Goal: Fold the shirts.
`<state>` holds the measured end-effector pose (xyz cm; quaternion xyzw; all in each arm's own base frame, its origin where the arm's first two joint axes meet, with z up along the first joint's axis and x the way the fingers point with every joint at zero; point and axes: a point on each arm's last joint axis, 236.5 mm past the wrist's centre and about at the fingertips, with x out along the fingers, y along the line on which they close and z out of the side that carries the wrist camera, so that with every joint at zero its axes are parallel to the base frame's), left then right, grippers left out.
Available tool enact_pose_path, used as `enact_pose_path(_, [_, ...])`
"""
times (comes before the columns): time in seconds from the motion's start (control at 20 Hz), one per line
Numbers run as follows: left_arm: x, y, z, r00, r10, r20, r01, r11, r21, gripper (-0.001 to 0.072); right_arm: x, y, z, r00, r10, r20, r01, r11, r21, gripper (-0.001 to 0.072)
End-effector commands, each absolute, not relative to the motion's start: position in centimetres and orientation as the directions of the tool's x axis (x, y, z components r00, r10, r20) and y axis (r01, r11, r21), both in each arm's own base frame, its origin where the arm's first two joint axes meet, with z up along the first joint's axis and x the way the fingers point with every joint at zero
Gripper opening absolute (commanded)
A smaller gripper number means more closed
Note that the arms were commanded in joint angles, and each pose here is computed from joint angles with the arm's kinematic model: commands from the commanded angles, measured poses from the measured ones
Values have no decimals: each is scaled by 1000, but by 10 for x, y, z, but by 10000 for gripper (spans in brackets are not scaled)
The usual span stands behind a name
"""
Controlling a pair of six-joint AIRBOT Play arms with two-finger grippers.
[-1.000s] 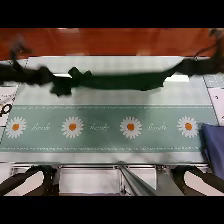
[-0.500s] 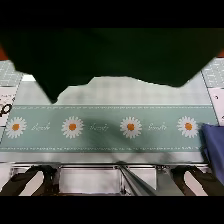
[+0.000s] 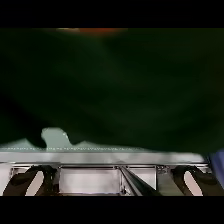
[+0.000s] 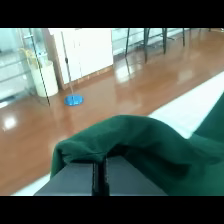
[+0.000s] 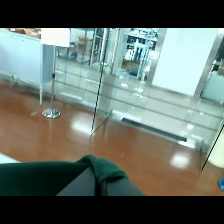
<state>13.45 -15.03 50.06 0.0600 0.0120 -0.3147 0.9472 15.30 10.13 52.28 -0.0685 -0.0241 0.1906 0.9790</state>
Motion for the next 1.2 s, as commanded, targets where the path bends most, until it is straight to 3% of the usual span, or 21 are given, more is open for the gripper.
enact_pose_path(0.0, [141,-129,472,846,-503,-175,516,856,32,22,149,92,499,941,332,-70,-338,935,-112,23])
enact_pose_path(0.3, [233,-113,366,725,-521,-450,463,853,-241,22,222,89,411,861,392,-325,-389,918,77,23])
enact_pose_path(0.65, [395,-97,178,546,-571,-613,287,815,-504,22,375,54,216,637,405,-656,-249,913,323,23])
enact_pose_path(0.9, [481,-105,82,522,-560,-644,160,806,-570,22,467,37,110,577,416,-703,-102,890,444,23])
enact_pose_path(1.15, [515,-116,30,481,-560,-674,125,805,-579,22,509,34,43,563,438,-701,6,846,533,23])
